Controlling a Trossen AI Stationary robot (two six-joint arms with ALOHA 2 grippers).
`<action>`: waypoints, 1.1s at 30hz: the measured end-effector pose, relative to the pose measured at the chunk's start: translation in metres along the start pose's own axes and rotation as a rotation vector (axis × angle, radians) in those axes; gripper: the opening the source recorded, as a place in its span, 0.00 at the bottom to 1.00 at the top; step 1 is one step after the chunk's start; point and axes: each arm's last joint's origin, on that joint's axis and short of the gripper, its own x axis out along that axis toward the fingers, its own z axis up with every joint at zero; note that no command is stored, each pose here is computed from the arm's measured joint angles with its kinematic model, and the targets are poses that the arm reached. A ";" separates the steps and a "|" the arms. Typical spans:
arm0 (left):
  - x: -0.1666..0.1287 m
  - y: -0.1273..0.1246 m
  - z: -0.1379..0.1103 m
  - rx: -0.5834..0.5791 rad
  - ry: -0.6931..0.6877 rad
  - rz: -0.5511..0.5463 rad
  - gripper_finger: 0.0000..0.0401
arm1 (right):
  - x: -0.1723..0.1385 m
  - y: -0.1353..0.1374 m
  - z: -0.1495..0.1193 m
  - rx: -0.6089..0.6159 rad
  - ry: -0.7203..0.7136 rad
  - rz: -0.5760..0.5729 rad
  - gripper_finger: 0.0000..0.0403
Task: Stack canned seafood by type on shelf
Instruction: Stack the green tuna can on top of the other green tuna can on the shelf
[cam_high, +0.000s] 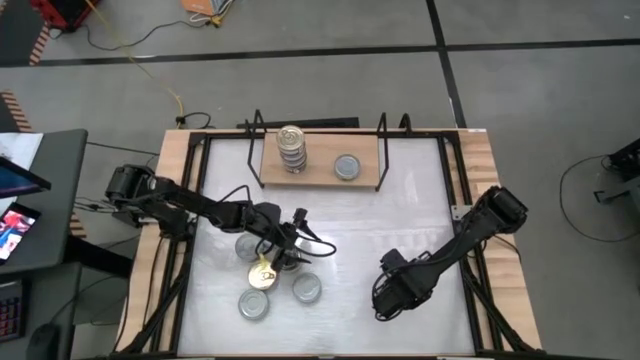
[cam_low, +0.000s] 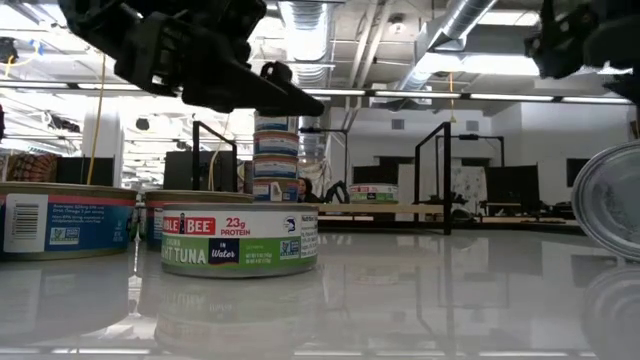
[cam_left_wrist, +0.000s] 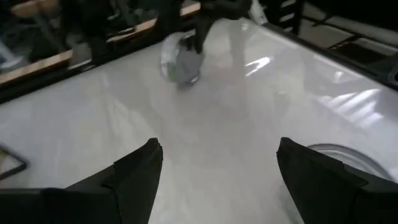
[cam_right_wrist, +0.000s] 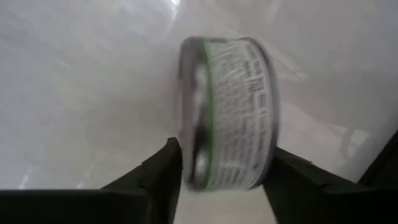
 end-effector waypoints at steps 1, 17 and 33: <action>0.000 -0.002 -0.001 0.001 0.006 0.015 0.75 | 0.002 -0.001 0.001 0.000 -0.002 -0.010 0.53; -0.029 -0.048 0.028 0.113 0.097 0.215 0.75 | -0.004 -0.001 0.028 -0.319 -0.314 -0.073 0.42; -0.054 -0.059 0.011 -0.192 0.082 0.181 0.75 | -0.011 -0.008 0.134 -0.680 -0.782 -0.534 0.42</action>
